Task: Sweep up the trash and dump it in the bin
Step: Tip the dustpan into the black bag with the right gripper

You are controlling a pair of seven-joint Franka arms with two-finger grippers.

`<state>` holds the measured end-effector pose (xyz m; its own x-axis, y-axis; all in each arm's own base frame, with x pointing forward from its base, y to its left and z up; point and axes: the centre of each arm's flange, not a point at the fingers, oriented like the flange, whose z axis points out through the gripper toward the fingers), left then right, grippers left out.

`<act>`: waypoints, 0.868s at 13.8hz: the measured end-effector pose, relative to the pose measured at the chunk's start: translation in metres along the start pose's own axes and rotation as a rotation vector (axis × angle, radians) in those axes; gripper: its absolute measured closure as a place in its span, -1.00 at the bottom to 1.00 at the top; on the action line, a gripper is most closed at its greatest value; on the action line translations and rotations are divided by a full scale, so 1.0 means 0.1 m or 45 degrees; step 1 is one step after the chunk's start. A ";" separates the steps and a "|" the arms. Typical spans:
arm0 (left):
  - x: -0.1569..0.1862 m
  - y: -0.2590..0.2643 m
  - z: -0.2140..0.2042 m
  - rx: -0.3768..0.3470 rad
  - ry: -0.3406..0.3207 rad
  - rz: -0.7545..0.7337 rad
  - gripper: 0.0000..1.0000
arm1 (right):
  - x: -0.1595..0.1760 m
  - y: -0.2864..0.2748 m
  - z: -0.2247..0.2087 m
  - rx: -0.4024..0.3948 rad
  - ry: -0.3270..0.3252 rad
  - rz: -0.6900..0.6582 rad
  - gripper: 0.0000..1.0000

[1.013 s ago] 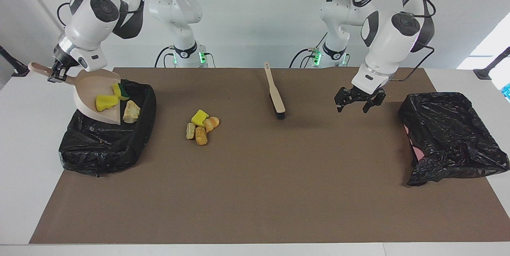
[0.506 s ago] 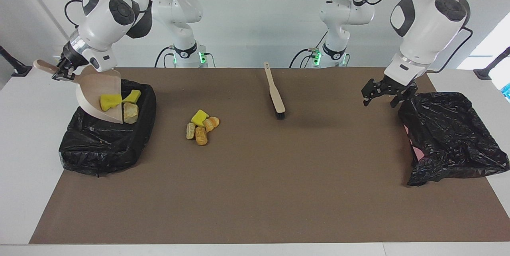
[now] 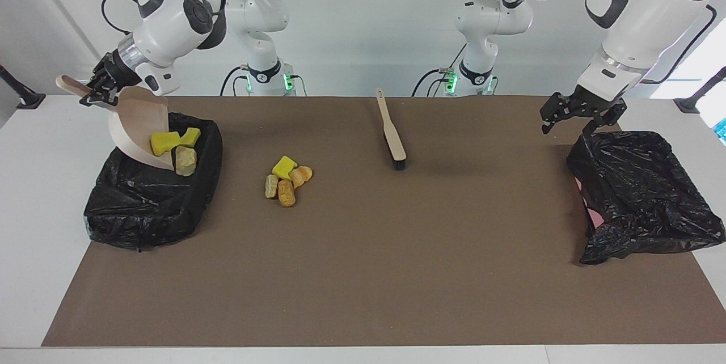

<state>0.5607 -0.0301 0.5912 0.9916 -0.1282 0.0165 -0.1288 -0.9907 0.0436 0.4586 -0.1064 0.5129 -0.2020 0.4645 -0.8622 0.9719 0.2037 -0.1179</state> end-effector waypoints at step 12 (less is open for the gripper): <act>-0.20 0.01 -0.22 -0.008 -0.120 -0.001 -1.00 | -0.62 -0.26 -0.18 -0.048 -0.076 -0.061 0.37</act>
<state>0.5407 -0.0271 0.6127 0.9883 -0.1312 -0.0773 -0.1276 -0.9906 0.0501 0.4432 -0.1251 0.5779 -0.2398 0.4014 -0.8840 0.9557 0.2575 -0.1423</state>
